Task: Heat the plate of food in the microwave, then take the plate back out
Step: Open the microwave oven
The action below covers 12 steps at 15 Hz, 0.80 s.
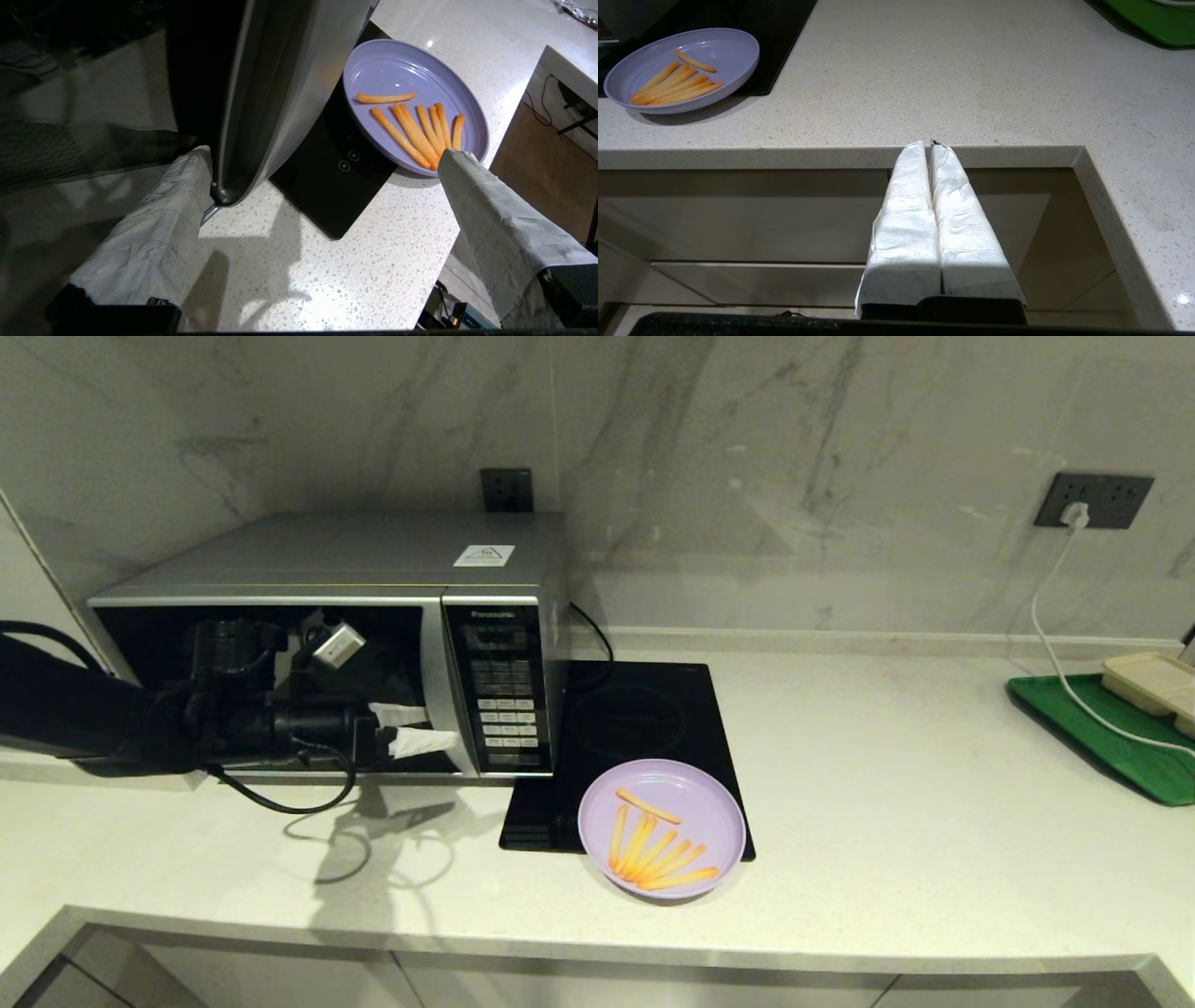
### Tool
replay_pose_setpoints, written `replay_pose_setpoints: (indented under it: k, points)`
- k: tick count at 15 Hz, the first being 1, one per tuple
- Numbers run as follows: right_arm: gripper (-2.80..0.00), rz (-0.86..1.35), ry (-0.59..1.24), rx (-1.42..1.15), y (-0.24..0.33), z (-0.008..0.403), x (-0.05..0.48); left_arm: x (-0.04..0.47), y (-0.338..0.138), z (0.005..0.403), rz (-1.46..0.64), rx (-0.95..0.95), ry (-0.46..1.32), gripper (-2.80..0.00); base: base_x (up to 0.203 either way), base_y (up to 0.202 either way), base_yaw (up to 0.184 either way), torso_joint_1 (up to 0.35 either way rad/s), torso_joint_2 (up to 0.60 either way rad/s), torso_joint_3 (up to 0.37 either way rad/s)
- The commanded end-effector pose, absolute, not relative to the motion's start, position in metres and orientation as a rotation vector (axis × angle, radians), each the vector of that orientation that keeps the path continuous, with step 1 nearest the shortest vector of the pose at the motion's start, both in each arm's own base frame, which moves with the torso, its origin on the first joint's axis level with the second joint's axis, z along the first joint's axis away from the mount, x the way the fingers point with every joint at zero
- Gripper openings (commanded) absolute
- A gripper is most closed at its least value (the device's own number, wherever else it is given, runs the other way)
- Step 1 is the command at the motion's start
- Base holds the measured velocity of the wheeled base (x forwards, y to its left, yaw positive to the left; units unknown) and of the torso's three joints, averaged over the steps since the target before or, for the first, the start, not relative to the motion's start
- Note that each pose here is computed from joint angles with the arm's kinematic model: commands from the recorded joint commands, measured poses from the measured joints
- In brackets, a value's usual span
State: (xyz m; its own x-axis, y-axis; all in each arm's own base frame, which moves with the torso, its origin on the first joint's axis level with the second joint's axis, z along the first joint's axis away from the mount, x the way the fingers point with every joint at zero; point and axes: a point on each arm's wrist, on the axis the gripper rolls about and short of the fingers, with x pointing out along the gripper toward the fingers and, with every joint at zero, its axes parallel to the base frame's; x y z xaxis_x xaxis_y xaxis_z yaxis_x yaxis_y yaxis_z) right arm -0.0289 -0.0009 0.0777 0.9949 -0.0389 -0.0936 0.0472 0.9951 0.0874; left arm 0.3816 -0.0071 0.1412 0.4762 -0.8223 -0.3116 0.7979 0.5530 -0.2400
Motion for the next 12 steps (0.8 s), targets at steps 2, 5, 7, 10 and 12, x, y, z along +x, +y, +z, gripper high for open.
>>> replay_pose_setpoints:
  k: [2,5,7,10,12]
  points:
    - [-2.80,-0.044,0.093,0.090,-0.001,0.078,-0.029,0.378,-0.014,0.145,-1.014,-0.066,0.420,0.00,0.000,0.000,0.000,0.000,0.00,0.000]
    - [-2.80,-0.043,0.093,0.090,-0.001,0.078,-0.029,0.373,-0.016,0.152,-1.016,-0.113,0.450,0.00,0.000,0.000,0.000,0.000,0.00,0.000]
    - [-2.80,-0.044,0.093,0.090,-0.001,0.078,-0.029,0.371,-0.020,0.157,-1.017,-0.155,0.467,0.00,0.000,0.000,0.000,0.000,0.00,0.000]
    - [-2.80,-0.043,0.093,0.090,-0.001,0.078,-0.029,0.370,-0.023,0.158,-1.010,-0.208,0.498,0.00,0.000,0.000,0.000,0.000,0.00,0.000]
    - [-2.80,-0.044,0.093,0.090,-0.001,0.078,-0.029,0.372,-0.024,0.155,-1.003,-0.247,0.524,0.00,0.000,0.000,0.000,0.000,0.00,0.000]
